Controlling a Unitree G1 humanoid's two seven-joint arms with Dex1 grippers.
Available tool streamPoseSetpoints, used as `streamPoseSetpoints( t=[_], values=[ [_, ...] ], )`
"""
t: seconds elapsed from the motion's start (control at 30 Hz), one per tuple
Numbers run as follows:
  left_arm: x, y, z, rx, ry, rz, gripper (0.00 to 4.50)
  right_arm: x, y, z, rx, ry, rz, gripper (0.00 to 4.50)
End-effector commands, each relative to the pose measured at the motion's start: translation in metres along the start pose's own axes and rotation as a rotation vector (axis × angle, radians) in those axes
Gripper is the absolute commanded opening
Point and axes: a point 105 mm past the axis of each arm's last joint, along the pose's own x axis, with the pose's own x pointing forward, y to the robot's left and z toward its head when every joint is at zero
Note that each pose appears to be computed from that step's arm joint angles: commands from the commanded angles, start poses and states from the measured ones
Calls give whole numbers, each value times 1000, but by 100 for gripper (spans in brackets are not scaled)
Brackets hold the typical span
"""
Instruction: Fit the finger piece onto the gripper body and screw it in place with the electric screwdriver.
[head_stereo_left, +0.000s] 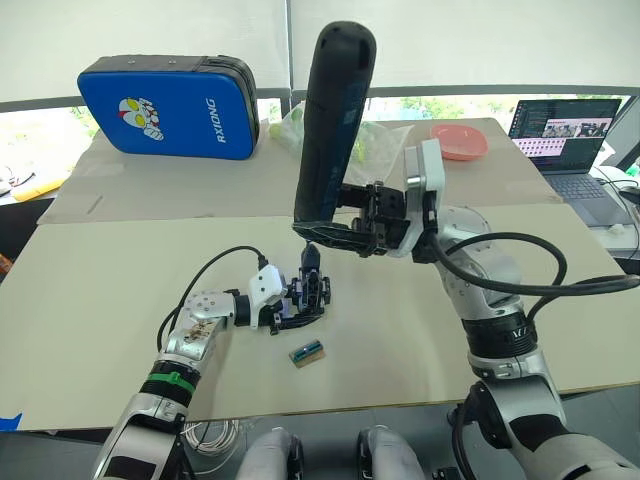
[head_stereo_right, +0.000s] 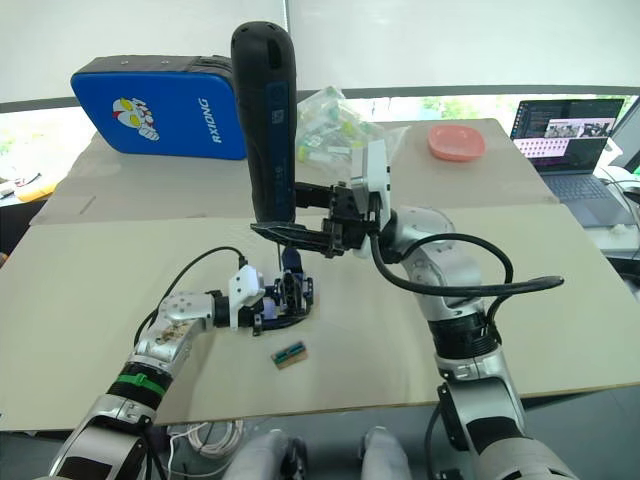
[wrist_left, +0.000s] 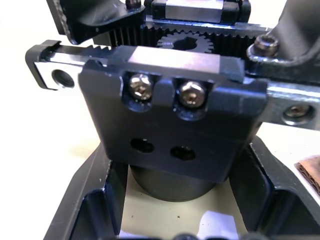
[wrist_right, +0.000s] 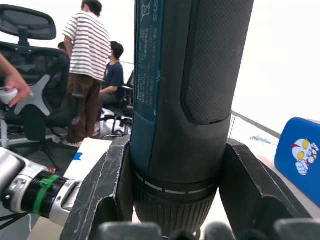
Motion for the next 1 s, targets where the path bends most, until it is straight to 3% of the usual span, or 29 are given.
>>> streamPoseSetpoints(
  t=[0.03,0.07,0.13,0.23,0.47,0.6,0.73,0.83,1.0],
  values=[
    [-5,-5,-19,-62,65,5,419,1,11,40,-178,-129,55,197],
    [-9,-5,-19,-62,62,7,442,4,15,53,-200,-170,63,197],
    [-23,-4,-20,-77,54,29,442,5,23,68,-200,-197,77,197],
    [-44,-3,-24,-88,67,48,442,-5,26,74,-183,-176,51,197],
    [-129,-11,-29,-53,133,57,442,-85,23,63,-178,102,-165,197],
    [-159,-5,-27,2,136,131,442,-127,34,49,-169,256,-227,197],
    [-175,-11,-30,-26,142,118,442,-148,49,40,-137,335,-238,197],
    [-172,-19,-27,-21,160,72,442,-142,51,41,-140,317,-245,197],
    [-142,-30,-11,-24,96,25,442,-95,59,42,-118,180,-163,197]
  ],
)
